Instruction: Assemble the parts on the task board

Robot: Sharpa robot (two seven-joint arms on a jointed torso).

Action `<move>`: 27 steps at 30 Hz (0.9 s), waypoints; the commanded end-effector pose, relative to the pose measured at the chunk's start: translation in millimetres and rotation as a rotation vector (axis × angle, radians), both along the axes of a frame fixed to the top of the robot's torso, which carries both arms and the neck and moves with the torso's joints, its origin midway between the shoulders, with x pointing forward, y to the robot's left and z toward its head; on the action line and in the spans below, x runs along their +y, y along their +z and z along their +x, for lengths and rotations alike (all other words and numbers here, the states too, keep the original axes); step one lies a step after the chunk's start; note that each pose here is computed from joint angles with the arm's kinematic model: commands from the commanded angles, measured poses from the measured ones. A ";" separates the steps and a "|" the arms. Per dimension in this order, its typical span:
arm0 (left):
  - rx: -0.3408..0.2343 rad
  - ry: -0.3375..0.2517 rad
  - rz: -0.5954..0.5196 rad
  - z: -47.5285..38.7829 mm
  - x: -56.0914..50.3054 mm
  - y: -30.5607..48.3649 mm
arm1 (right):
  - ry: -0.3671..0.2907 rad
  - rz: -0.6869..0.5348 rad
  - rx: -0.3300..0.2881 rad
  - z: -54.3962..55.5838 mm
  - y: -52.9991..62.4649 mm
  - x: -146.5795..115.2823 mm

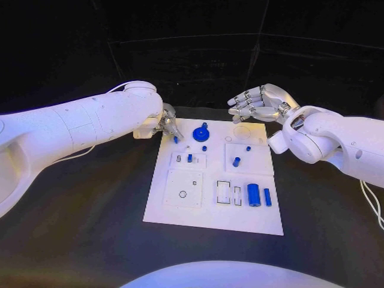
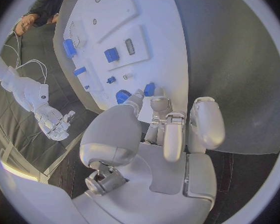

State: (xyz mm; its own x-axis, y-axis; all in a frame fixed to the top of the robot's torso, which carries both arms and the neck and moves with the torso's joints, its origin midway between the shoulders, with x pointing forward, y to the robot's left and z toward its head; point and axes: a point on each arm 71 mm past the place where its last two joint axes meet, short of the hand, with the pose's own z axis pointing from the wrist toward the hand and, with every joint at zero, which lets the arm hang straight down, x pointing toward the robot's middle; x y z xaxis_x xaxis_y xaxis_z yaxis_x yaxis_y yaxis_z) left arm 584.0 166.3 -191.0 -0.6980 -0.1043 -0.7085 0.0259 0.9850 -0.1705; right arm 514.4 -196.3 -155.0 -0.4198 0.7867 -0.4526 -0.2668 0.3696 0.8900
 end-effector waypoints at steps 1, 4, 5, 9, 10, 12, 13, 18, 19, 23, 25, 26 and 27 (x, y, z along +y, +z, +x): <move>-0.001 0.004 -0.027 0.3 -1.1 1.2 | 0.013 0.004 -0.006 -0.2 1.5 1.5; -0.002 0.012 -0.045 0.4 -0.9 1.2 | 0.013 0.004 -0.006 -0.1 1.5 1.7; 0.001 0.015 -0.056 0.4 -0.9 1.2 | 0.013 0.004 -0.006 -0.2 1.5 1.7; 0.007 0.024 -0.084 0.1 -1.1 1.0 | 0.013 0.004 -0.006 -0.2 1.5 1.6; 0.007 0.025 -0.089 0.0 -1.1 1.1 | 0.013 0.004 -0.006 -0.2 1.4 1.6; 0.005 0.028 -0.098 -0.3 -0.6 1.2 | 0.014 0.004 -0.005 -0.2 1.4 1.6; 0.004 0.030 -0.103 -0.6 -0.2 1.2 | 0.014 0.004 -0.005 -0.2 1.4 1.6; -0.003 0.056 -0.142 -5.1 5.4 1.6 | 0.014 0.003 -0.003 -0.1 1.3 1.1; -0.006 0.061 -0.150 -6.5 7.0 1.8 | 0.014 0.003 -0.003 -0.1 1.2 0.9; -0.027 0.078 -0.181 -13.0 13.5 4.0 | 0.011 0.001 -0.002 0.2 1.0 -0.5; -0.047 0.088 -0.199 -16.9 16.6 5.6 | 0.008 0.000 -0.001 0.6 0.9 -1.5; -0.055 0.091 -0.206 -18.6 17.6 6.2 | 0.008 0.000 -0.001 0.8 0.8 -1.9; -0.066 0.095 -0.215 -20.8 18.7 6.9 | 0.007 -0.001 -0.001 0.9 0.8 -2.3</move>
State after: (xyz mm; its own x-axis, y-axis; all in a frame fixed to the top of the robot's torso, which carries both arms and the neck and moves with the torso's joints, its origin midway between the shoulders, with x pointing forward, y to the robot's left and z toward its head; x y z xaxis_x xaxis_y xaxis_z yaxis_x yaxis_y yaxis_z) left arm 562.7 186.5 -189.1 -0.6810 -0.2500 -0.6882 -0.0224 0.9466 -0.3217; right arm 515.3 -198.9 -155.4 -0.4182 0.7869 -0.4537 -0.2637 0.3728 0.8897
